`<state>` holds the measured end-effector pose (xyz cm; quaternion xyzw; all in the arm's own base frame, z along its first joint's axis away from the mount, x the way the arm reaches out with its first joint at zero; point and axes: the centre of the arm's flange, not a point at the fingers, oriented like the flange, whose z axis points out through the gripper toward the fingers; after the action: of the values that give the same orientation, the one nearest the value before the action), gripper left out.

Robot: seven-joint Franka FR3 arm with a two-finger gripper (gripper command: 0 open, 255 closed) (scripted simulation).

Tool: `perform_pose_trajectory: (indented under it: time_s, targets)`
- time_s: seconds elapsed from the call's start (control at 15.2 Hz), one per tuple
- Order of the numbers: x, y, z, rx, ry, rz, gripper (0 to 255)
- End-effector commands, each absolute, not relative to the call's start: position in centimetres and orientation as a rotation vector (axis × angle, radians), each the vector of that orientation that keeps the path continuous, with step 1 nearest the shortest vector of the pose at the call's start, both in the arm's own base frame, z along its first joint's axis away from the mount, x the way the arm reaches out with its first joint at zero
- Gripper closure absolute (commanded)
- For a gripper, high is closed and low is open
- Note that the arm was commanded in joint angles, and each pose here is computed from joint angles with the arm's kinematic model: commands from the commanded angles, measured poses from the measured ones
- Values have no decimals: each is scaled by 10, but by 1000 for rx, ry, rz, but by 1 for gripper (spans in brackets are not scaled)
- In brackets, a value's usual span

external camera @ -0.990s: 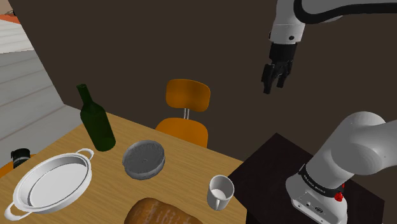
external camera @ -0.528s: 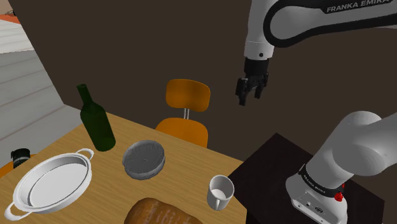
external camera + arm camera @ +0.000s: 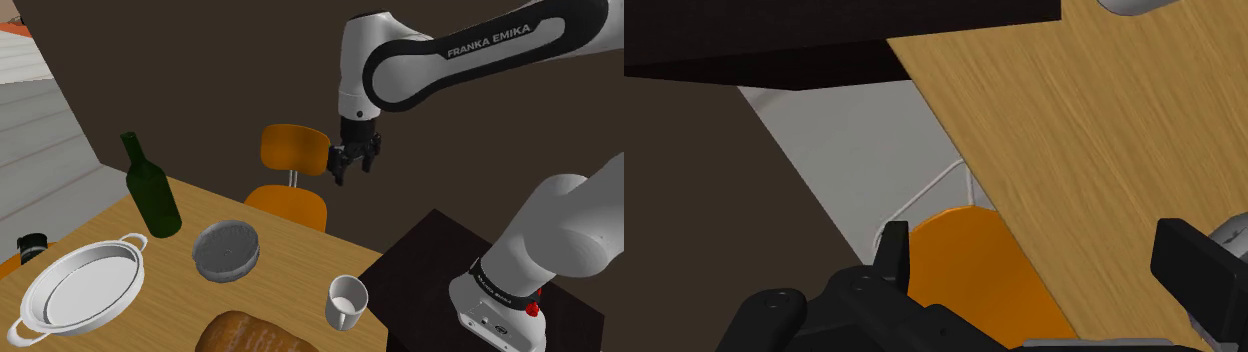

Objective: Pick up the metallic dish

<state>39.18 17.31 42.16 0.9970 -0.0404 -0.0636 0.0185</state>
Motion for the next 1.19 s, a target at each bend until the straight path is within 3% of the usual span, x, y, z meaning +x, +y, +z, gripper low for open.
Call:
perform_pose_trajectory:
  time_s: [0.0, 1.12]
  targets:
    - [403, 190, 405, 3091, -133, -183, 0]
    - [507, 350, 284, 3031, -178, -72, 0]
